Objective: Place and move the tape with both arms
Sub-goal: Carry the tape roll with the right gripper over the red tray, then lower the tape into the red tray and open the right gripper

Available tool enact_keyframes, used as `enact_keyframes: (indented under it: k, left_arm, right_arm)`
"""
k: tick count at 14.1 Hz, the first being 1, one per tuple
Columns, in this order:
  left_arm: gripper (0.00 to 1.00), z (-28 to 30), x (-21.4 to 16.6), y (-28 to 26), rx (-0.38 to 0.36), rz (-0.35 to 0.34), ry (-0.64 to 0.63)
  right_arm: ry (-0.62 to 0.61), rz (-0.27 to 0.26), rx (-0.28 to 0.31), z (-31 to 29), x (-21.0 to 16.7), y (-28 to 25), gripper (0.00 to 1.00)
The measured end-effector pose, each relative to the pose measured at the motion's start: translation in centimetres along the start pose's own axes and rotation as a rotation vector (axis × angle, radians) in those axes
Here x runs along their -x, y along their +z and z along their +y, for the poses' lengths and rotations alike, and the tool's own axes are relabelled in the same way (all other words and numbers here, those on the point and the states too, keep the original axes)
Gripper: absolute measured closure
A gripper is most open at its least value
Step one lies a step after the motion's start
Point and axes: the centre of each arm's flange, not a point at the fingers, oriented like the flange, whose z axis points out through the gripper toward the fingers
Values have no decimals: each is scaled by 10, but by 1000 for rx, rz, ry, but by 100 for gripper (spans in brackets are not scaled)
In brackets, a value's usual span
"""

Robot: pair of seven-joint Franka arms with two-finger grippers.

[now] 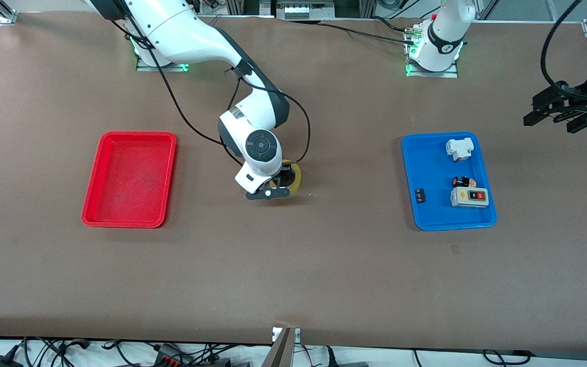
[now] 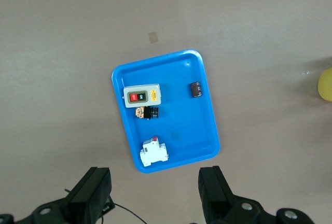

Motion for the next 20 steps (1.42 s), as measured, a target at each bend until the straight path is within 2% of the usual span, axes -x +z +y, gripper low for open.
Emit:
enact_keyframes:
  k: [3, 4, 5, 6, 9, 10, 11, 14, 17, 19, 20]
  left_arm:
    - [0, 4, 2, 2, 4, -26, 6]
    - [0, 6, 2, 3, 3, -27, 10]
    - [0, 10, 2, 3, 3, -27, 16]
    - [0, 14, 1, 3, 2, -28, 24]
    - [0, 21, 0, 4, -3, -30, 35]
    - [0, 20, 0, 4, -13, -32, 34]
    - [0, 18, 0, 4, -27, -35, 33]
    - [0, 16, 0, 5, -37, -36, -12]
    - [0, 16, 0, 5, -38, -35, -82]
    - [0, 16, -1, 5, -38, -35, -95]
    - [0, 16, -1, 6, -38, -36, -97]
  right_arm:
    - [2, 4, -2, 1, -2, 4, 48]
    - [5, 6, -4, 1, -3, 3, 55]
    - [12, 9, -11, 2, -5, 0, 72]
    - [23, 14, -19, 2, -7, -4, 79]
    - [92, 68, -54, 29, -30, -44, 79]
    - [131, 78, -64, 56, -43, -70, 79]
    - [162, 67, -60, 93, -53, -97, 79]
    - [176, -14, -47, 252, -71, -151, 79]
    - [202, -97, -69, 420, -50, -130, 79]
    - [203, -137, -63, 491, -28, -92, 79]
    - [199, -145, -50, 505, -20, -72, 79]
